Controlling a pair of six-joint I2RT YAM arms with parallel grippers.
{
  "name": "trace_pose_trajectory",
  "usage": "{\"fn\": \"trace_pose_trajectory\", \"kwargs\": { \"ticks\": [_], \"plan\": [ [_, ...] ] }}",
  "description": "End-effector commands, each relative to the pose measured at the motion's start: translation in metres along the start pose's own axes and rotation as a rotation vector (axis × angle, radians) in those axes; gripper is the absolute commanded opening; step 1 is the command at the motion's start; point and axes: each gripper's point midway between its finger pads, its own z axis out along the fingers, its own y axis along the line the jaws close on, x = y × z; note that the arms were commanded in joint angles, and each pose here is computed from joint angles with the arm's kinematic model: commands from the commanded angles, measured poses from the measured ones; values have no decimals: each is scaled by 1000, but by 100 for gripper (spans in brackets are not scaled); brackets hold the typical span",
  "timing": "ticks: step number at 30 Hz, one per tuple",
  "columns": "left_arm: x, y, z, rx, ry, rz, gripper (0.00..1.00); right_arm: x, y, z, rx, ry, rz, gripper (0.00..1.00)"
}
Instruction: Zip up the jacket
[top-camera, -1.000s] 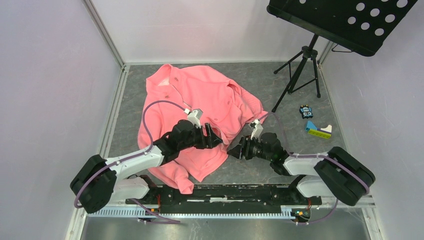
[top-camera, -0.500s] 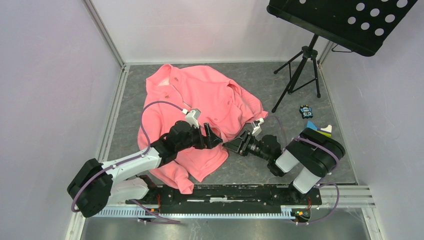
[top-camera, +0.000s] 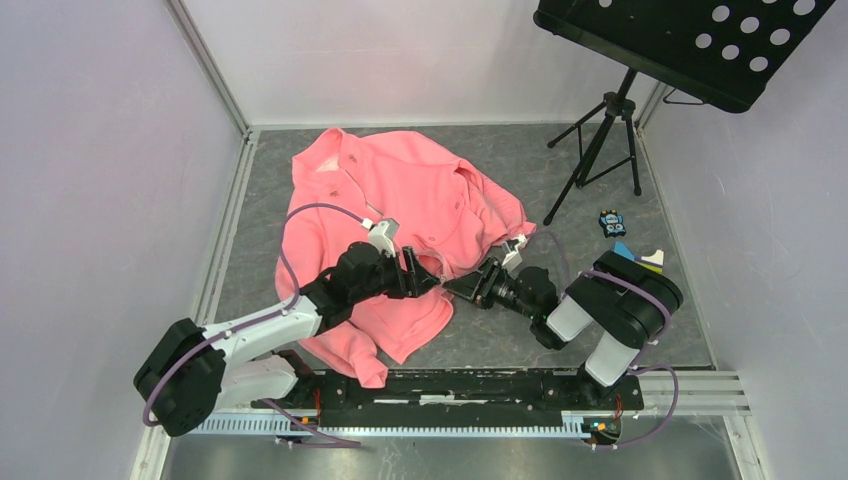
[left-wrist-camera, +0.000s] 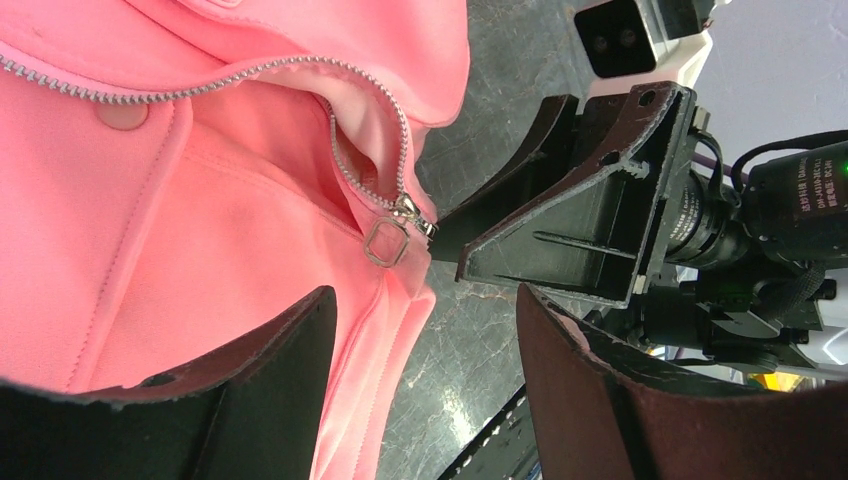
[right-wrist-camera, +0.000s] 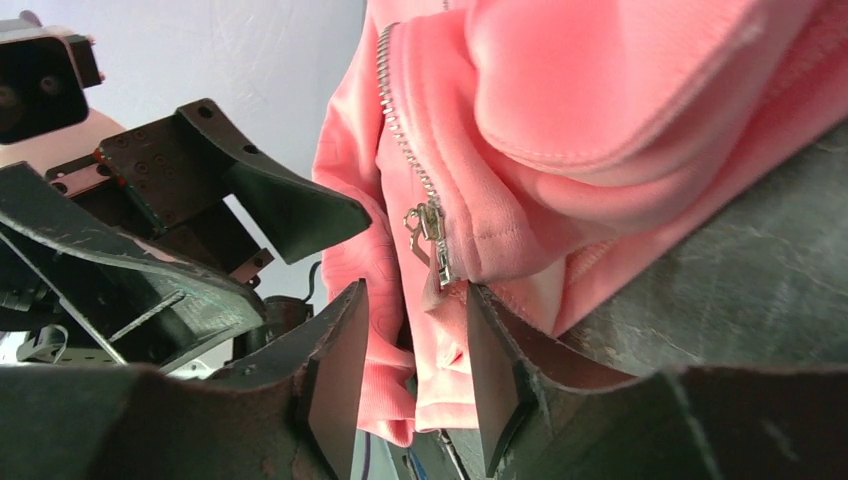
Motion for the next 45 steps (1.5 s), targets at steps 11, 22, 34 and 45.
{"fn": "trace_pose_trajectory", "kwargs": {
  "ticks": [11,22,34,45],
  "plan": [
    [-6,-12,-6,63,-21,1,71,-10,-6,-5,4,-83,195,47],
    [-5,-11,-7,59,-14,4,71,-14,-12,-3,4,-76,166,49],
    [-6,-10,-2,58,-2,-12,78,-23,-1,5,-55,-75,75,7],
    [-25,-7,7,19,14,140,79,-25,-16,6,-29,134,-286,0]
  ]
}}
